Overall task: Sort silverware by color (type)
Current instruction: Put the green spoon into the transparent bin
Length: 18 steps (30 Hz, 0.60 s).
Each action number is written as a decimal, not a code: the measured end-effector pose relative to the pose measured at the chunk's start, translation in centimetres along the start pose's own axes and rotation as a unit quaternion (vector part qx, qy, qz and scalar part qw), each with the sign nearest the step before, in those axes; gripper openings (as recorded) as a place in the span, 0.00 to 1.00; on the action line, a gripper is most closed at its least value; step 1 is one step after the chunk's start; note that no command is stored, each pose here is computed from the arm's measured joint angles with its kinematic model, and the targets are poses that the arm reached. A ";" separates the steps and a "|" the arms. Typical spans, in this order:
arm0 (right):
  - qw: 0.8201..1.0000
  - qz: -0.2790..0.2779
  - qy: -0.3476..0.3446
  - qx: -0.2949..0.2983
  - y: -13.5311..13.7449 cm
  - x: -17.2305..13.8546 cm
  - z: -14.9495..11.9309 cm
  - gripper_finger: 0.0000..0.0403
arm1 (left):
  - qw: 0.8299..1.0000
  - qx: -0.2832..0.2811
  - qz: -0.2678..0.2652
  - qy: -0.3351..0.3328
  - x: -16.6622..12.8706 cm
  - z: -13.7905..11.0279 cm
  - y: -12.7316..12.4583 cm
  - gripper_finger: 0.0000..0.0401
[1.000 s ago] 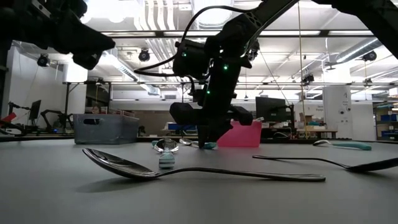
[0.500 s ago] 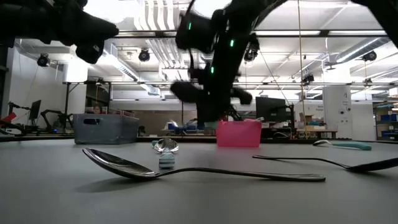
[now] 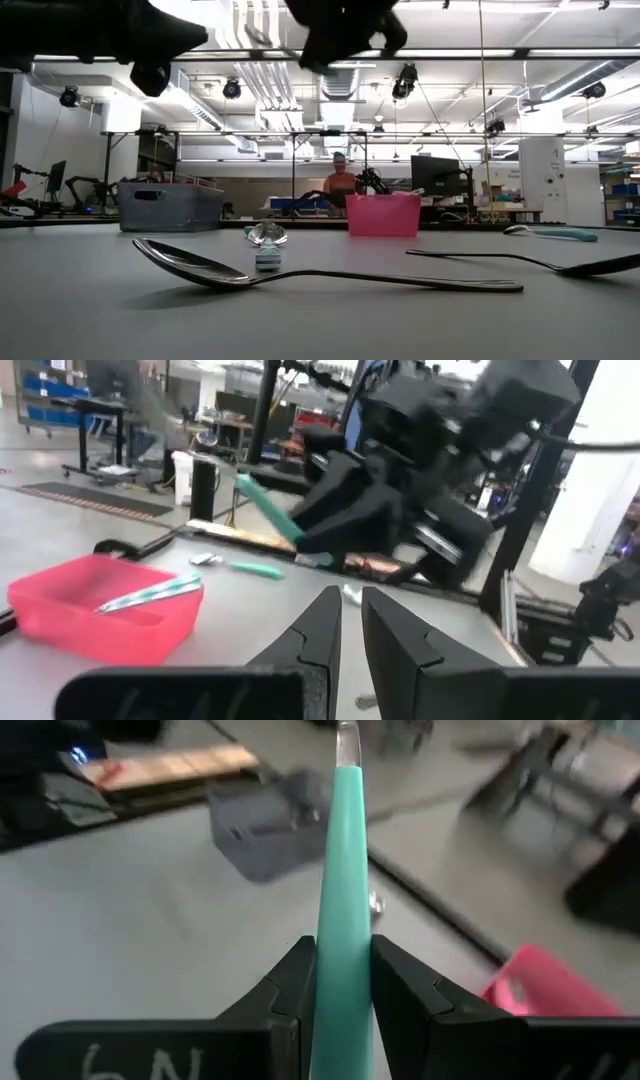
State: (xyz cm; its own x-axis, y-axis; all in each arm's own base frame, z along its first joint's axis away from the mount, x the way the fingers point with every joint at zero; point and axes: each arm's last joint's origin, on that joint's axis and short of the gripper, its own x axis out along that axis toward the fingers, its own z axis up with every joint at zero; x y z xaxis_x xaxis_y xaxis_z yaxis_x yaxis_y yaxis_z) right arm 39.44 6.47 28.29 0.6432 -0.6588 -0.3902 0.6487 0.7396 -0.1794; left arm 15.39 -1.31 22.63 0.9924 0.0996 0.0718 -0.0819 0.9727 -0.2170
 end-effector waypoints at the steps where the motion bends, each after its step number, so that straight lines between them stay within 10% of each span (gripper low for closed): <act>1: 1.000 0.001 -0.016 -0.009 0.5 -0.4 -0.1 0.16 | 1.000 -0.001 -0.001 -0.004 0.1 0.0 0.0 0.07; 18: 0.975 0.057 -0.212 -0.032 2.9 -1.1 -1.5 0.16 | 0.993 0.022 -0.031 -0.114 3.2 -0.1 -0.8 0.33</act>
State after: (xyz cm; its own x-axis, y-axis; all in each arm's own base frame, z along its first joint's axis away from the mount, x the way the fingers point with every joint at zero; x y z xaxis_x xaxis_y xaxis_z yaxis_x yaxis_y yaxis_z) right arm 40.00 9.54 26.86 0.8285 -0.5600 -0.0053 0.5456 0.8093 -0.2174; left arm 18.64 -1.81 22.89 0.9495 0.0797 0.3035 -0.0309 0.9863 -0.1623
